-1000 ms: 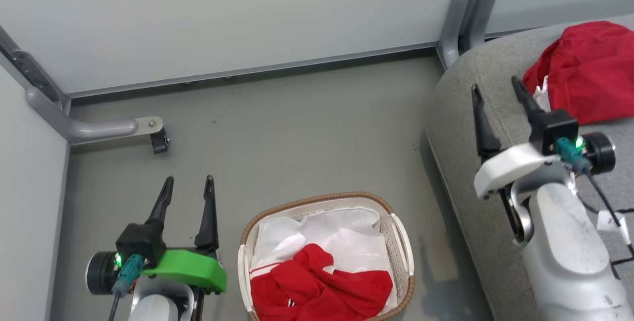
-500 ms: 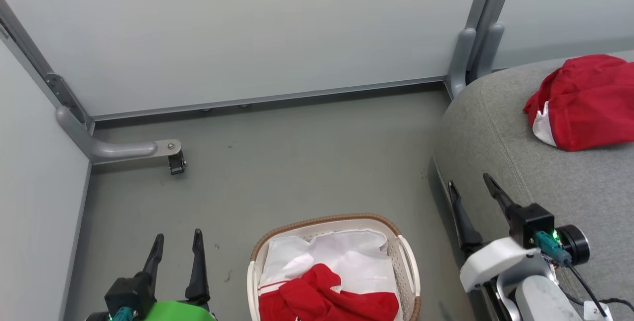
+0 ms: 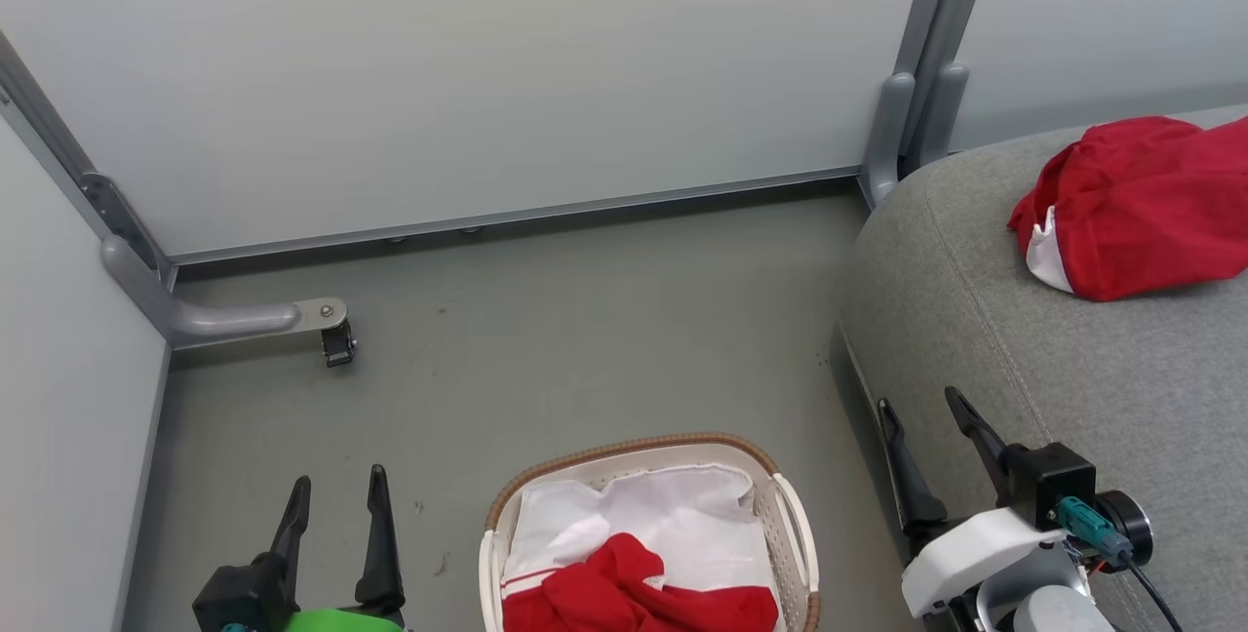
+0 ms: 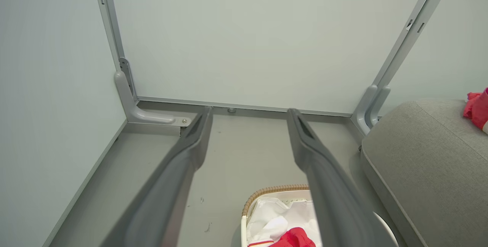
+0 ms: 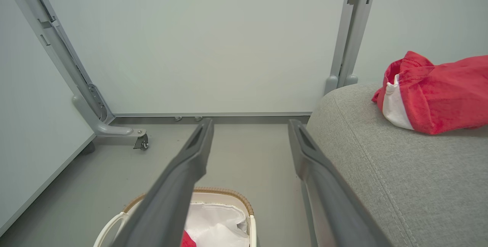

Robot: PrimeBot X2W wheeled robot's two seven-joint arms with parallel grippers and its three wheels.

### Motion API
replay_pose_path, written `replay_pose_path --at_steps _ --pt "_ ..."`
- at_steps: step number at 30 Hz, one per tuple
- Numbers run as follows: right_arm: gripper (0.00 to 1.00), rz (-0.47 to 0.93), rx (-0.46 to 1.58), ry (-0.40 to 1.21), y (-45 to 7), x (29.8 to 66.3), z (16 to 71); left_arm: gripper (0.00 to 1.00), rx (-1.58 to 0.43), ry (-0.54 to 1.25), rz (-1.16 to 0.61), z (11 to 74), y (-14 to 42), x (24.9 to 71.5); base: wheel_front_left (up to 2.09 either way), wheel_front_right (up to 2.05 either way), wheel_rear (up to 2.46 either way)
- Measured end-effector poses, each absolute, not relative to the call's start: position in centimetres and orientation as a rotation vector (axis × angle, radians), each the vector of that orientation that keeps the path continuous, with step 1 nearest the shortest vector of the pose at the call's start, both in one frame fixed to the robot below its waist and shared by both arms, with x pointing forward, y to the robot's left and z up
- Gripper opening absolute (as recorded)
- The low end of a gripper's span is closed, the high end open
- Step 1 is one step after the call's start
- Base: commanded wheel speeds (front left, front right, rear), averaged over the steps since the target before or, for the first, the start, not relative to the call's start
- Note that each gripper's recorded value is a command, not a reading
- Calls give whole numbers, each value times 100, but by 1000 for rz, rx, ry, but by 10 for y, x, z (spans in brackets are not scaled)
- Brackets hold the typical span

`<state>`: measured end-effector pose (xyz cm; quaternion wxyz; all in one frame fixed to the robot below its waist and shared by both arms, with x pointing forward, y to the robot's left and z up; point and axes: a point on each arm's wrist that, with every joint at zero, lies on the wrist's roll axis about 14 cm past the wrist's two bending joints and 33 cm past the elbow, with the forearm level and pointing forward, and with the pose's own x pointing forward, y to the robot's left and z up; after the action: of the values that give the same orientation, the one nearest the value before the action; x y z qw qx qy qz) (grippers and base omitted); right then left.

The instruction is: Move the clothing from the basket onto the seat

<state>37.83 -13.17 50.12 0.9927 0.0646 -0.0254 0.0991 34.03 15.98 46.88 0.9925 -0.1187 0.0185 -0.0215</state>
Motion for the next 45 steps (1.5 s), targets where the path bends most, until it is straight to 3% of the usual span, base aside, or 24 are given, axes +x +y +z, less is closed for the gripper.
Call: replay_pose_path --at_steps 21,31,37,45 --pt "100 198 136 -62 -132 380 505 100 -214 59 -67 462 154 338 0 0 0" --pt "100 171 129 -86 -141 394 512 100 -124 88 -234 456 113 355 0 0 0" --pt "100 131 92 -99 -156 416 514 100 -32 115 -393 448 74 389 0 0 0" --pt "100 107 75 -111 -166 449 510 100 60 267 -553 399 35 422 0 0 0"
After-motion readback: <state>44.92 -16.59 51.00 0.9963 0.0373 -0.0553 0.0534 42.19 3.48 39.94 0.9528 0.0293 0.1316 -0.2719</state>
